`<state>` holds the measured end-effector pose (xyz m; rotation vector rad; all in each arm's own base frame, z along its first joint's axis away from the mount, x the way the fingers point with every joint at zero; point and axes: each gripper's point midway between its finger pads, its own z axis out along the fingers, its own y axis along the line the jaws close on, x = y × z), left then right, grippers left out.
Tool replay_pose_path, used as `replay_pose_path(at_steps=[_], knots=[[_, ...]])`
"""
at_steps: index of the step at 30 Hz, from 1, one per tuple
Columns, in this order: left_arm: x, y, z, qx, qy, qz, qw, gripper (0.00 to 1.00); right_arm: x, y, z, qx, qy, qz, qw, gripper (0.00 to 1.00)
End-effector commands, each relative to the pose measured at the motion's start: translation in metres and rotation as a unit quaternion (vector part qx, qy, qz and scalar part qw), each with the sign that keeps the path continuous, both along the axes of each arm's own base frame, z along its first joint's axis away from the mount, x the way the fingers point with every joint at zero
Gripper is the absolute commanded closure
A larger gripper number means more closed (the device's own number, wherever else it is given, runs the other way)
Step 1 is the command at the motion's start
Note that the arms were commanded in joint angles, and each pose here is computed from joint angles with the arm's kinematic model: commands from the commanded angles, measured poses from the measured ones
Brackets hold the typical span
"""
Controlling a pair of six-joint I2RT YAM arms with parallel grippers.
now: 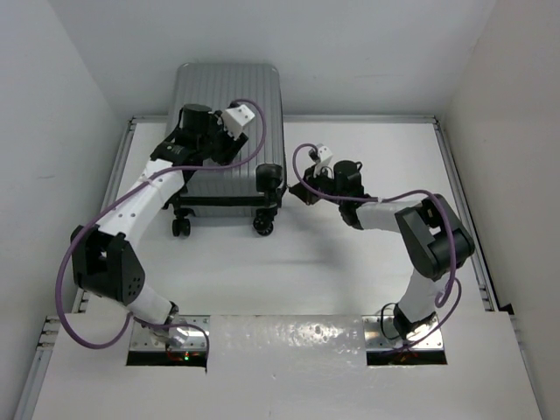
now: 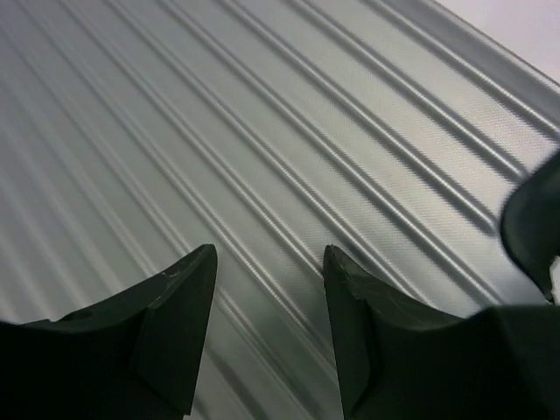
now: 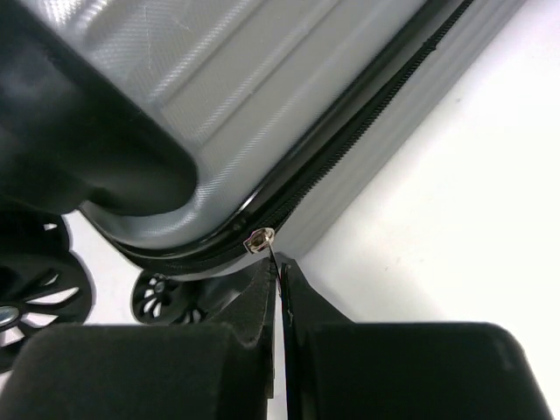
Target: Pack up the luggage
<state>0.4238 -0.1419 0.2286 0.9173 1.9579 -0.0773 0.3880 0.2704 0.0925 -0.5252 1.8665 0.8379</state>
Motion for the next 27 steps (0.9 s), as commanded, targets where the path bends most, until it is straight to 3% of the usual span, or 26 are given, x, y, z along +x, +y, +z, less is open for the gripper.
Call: replay_pose_path(at_steps=[1, 6, 13, 17, 19, 21, 22, 24, 27], knots=[[-0.004, 0.018, -0.017, 0.048, 0.013, 0.012, 0.999, 0.50, 0.039, -0.015, 0.017, -0.025, -0.058, -0.025, 0.998, 1.00], [-0.005, 0.014, -0.024, 0.049, 0.019, -0.005, 0.999, 0.49, 0.071, 0.002, 0.008, -0.044, -0.069, 0.004, 0.997, 1.00], [-0.016, 0.010, -0.033, 0.045, 0.030, -0.028, 0.998, 0.50, 0.142, -0.009, 0.033, -0.053, -0.112, -0.055, 0.991, 1.00], [-0.018, 0.011, -0.036, 0.046, 0.033, -0.024, 0.998, 0.50, 0.132, 0.002, 0.047, -0.008, -0.114, 0.004, 0.993, 1.00], [-0.017, 0.014, -0.034, 0.047, 0.032, -0.018, 0.998, 0.50, 0.105, -0.008, 0.020, -0.040, -0.095, 0.034, 0.994, 1.00], [-0.019, 0.015, -0.031, 0.044, 0.032, -0.014, 0.998, 0.50, 0.088, -0.019, 0.015, -0.060, -0.089, 0.047, 0.993, 0.70], [-0.020, 0.014, -0.022, 0.033, 0.024, -0.013, 0.999, 0.50, 0.079, -0.030, 0.004, -0.064, -0.074, 0.050, 0.994, 0.60], [-0.026, 0.002, -0.002, -0.007, 0.011, -0.028, 1.000, 0.50, 0.069, -0.035, 0.005, -0.066, -0.067, 0.066, 0.993, 0.50], [-0.043, -0.013, 0.061, -0.061, -0.075, -0.063, 0.993, 0.50, 0.070, -0.038, 0.020, -0.069, -0.083, 0.059, 0.992, 0.47]])
